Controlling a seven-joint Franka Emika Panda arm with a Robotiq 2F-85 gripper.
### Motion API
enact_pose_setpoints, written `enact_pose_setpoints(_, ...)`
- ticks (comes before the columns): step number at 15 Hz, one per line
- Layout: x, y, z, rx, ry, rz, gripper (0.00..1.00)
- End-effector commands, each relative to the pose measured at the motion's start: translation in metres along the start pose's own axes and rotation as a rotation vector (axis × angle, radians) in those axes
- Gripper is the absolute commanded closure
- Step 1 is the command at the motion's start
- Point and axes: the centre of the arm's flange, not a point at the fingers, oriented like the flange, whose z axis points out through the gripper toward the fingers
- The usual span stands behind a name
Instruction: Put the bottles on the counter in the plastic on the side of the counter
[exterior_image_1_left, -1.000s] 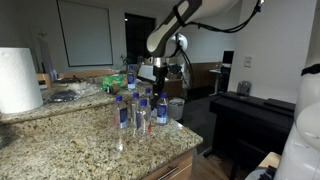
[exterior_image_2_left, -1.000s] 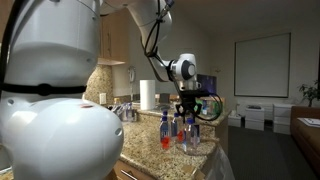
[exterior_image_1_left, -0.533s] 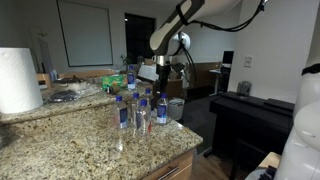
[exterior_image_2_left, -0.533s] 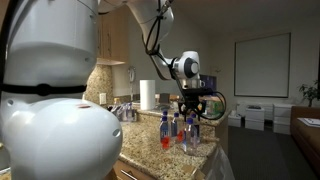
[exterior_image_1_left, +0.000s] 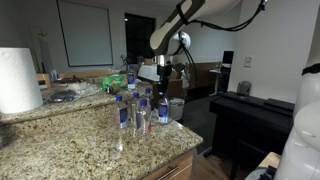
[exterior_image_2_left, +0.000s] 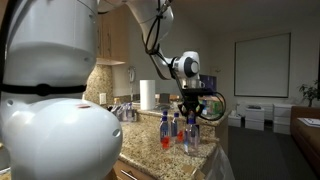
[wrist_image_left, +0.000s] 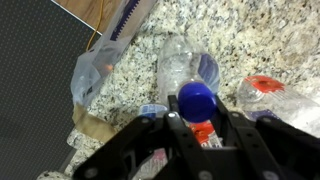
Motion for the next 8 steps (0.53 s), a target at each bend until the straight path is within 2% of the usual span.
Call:
enact_pose_setpoints(1, -0.009, 0.0, -0.012, 0.017, -0.005, 0.006, 0.91)
enact_pose_setpoints(4, -0.007, 0.008, -0.018, 0.002, 0.016, 0.028, 0.91)
enact_pose_setpoints(8, -0.013, 0.052, -0.025, -0.035, 0.055, 0.147, 0.91)
